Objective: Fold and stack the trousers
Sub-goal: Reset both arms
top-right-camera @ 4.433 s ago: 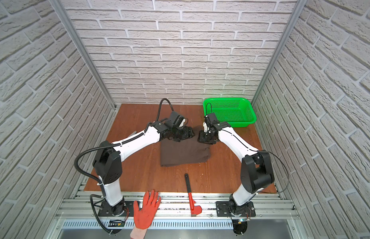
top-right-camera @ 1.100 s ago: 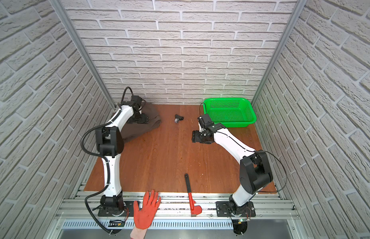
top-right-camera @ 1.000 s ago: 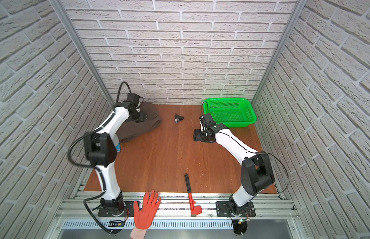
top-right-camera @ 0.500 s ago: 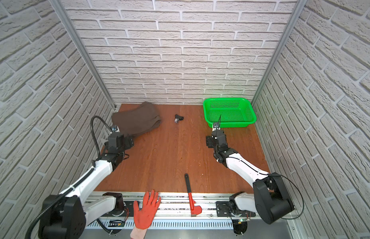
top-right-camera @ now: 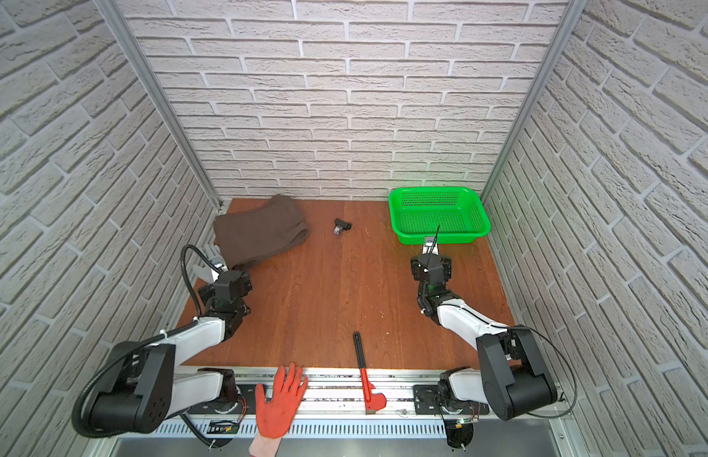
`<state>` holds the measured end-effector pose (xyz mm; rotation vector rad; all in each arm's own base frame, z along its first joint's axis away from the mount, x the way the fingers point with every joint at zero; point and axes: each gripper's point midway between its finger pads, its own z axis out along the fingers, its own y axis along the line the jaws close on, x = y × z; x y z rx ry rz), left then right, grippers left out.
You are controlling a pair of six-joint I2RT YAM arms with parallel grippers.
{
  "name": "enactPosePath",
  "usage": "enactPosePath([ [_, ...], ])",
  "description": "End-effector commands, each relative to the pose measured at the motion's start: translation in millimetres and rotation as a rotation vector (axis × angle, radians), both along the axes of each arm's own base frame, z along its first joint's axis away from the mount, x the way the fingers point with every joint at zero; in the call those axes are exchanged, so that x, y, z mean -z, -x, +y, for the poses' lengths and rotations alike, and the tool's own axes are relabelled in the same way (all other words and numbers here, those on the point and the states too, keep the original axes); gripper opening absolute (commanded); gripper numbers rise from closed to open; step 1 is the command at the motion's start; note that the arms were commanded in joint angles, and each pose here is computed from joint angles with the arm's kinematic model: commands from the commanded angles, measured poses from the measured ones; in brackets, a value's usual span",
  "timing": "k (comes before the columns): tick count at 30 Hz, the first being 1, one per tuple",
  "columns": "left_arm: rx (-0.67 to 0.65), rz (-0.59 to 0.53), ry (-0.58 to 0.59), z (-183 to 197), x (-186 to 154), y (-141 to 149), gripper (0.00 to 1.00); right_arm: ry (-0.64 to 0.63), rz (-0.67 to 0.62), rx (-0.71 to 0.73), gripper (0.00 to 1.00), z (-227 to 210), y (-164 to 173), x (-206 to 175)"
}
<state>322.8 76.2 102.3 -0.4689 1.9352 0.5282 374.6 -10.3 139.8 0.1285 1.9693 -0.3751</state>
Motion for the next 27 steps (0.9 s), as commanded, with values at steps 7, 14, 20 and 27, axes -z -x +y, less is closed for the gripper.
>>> enactPosePath([
  [7, 0.104, -0.132, -0.042, -5, -25, -29, 0.98, -0.052, -0.078, -0.094, 0.8, 10, 2, 21],
  [14, 0.253, -0.153, -0.047, -16, -10, -53, 0.98, -0.094, -0.066, -0.139, 0.79, 12, -4, 38],
  [20, 0.274, -0.081, 0.029, -13, 10, -64, 0.98, -0.132, -0.046, -0.133, 1.0, 6, -9, 44],
  [27, 0.279, -0.087, 0.015, -15, 10, -64, 0.98, -0.133, -0.047, -0.134, 0.99, 6, -9, 44],
])
